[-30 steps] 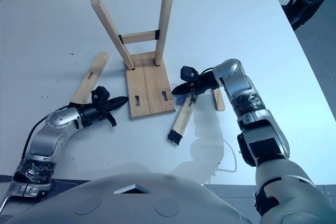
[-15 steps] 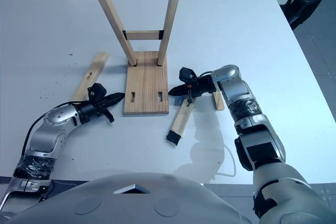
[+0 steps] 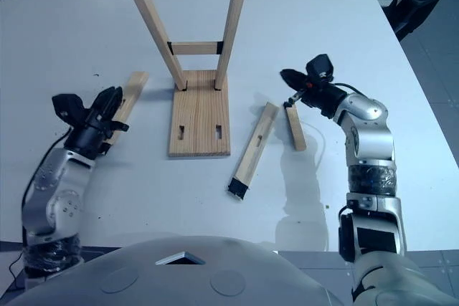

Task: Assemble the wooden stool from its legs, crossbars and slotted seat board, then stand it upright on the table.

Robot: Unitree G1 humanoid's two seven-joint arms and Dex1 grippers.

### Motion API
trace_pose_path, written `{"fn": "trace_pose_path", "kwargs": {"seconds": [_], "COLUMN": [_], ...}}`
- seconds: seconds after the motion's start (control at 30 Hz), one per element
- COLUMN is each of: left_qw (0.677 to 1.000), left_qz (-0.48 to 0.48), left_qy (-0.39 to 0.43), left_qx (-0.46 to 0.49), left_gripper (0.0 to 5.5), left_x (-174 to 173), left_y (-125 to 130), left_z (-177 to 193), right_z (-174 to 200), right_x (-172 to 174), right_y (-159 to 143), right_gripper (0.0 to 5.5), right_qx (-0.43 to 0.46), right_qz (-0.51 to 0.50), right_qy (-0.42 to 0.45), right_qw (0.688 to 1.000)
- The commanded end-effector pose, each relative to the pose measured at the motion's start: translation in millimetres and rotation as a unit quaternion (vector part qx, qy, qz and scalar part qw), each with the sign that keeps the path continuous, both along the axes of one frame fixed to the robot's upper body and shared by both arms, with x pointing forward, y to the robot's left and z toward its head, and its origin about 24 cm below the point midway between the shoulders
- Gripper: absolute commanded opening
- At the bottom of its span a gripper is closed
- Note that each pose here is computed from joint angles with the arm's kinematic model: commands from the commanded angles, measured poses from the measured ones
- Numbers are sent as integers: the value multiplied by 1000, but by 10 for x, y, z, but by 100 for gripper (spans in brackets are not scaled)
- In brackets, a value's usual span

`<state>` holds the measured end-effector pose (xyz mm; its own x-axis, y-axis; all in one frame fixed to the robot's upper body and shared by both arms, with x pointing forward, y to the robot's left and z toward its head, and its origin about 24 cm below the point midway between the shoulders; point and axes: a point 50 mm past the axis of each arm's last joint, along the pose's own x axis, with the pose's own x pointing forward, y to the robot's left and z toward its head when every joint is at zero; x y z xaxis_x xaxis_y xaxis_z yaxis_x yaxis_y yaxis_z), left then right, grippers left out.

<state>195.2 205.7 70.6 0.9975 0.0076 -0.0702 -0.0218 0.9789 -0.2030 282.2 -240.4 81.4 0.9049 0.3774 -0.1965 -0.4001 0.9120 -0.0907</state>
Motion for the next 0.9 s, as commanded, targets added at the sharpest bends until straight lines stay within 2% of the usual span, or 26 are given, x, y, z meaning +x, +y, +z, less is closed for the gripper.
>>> {"fn": "trace_pose_path", "kwargs": {"seconds": [0.03,0.17,0.37,0.43,0.6,0.77,0.9], "left_qw": [997,992,989,988,984,980,978], "left_qz": [59,109,125,122,116,113,108], "left_qy": [5,6,32,50,96,116,109], "left_qx": [52,65,77,84,98,119,140], "left_gripper": [175,233,315,357,357,420,420], "left_x": [-167,-258,-378,-455,-650,-785,-772], "left_y": [-199,-188,-204,-230,-199,-135,-100], "left_z": [-1,16,-80,-137,-292,-302,-266], "right_z": [-216,-243,-221,-242,-342,-357,-399], "right_x": [-297,-515,-684,-766,-1014,-1185,-1252], "right_y": [-84,-64,19,62,92,23,75], "right_gripper": [113,169,248,288,288,290,290], "right_qx": [-9,-16,3,10,7,4,10], "right_qz": [-112,-141,-132,-120,-121,-126,-126], "right_qy": [18,32,74,98,149,175,194], "right_qw": [994,989,988,988,981,976,973]}}
